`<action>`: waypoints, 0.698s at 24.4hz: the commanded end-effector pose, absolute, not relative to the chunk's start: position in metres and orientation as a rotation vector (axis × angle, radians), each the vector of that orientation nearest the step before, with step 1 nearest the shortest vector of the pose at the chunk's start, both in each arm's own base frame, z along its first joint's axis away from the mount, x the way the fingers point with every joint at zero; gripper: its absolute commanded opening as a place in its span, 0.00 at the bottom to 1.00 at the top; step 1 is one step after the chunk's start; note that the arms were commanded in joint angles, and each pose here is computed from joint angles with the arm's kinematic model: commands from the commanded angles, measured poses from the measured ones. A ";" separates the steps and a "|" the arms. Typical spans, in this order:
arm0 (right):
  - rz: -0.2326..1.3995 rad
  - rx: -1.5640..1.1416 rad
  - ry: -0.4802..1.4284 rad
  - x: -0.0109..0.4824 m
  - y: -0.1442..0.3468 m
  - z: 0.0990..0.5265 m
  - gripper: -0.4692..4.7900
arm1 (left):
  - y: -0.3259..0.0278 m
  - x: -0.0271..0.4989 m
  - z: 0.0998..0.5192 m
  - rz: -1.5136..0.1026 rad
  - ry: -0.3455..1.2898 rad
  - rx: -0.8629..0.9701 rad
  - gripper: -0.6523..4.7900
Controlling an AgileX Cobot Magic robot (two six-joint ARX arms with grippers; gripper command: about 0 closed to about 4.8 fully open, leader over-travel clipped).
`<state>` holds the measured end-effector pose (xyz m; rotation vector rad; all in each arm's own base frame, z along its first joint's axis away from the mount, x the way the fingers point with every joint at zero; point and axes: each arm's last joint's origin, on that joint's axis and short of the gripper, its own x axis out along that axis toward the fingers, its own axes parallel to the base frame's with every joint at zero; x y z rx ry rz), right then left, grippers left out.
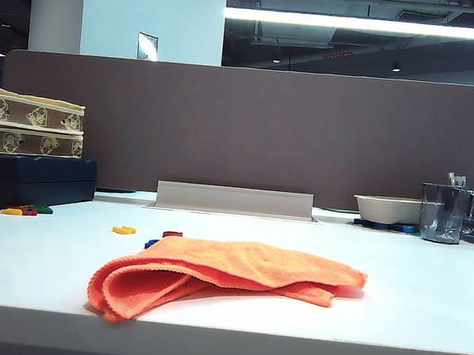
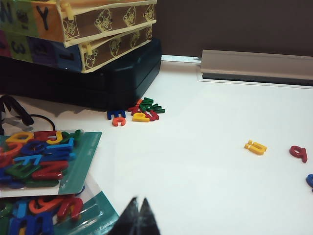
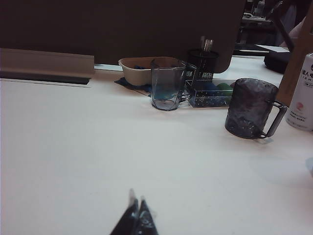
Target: Use an orange cloth to wipe the letter magnets on the table away for a distance.
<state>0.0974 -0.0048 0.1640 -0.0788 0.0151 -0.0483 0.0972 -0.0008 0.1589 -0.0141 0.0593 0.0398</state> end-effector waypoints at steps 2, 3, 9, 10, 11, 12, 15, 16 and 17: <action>-0.049 -0.078 0.006 0.098 -0.005 0.163 0.08 | -0.001 0.097 0.161 0.035 0.044 -0.015 0.11; -0.049 -0.078 0.006 0.098 -0.005 0.163 0.08 | -0.001 0.097 0.161 0.035 0.044 -0.015 0.11; -0.048 -0.078 0.006 0.098 -0.005 0.163 0.08 | -0.002 0.097 0.162 -0.006 0.041 -0.034 0.11; -0.048 -0.078 0.006 0.098 -0.005 0.163 0.08 | -0.003 0.097 0.163 -0.051 0.032 -0.034 0.11; -0.048 -0.078 0.006 0.098 -0.005 0.163 0.08 | -0.005 0.097 0.166 -0.099 0.005 -0.034 0.11; -0.048 -0.078 0.006 0.098 -0.005 0.163 0.08 | -0.005 0.097 0.170 -0.119 -0.023 -0.033 0.12; -0.048 -0.078 0.005 0.098 -0.005 0.163 0.08 | -0.006 0.094 0.181 -0.128 -0.066 -0.032 0.14; -0.048 -0.078 0.006 0.098 -0.005 0.163 0.08 | -0.006 0.094 0.183 -0.139 -0.076 -0.031 0.18; -0.048 -0.078 0.006 0.098 -0.005 0.163 0.08 | -0.007 0.093 0.189 -0.176 -0.104 -0.028 0.19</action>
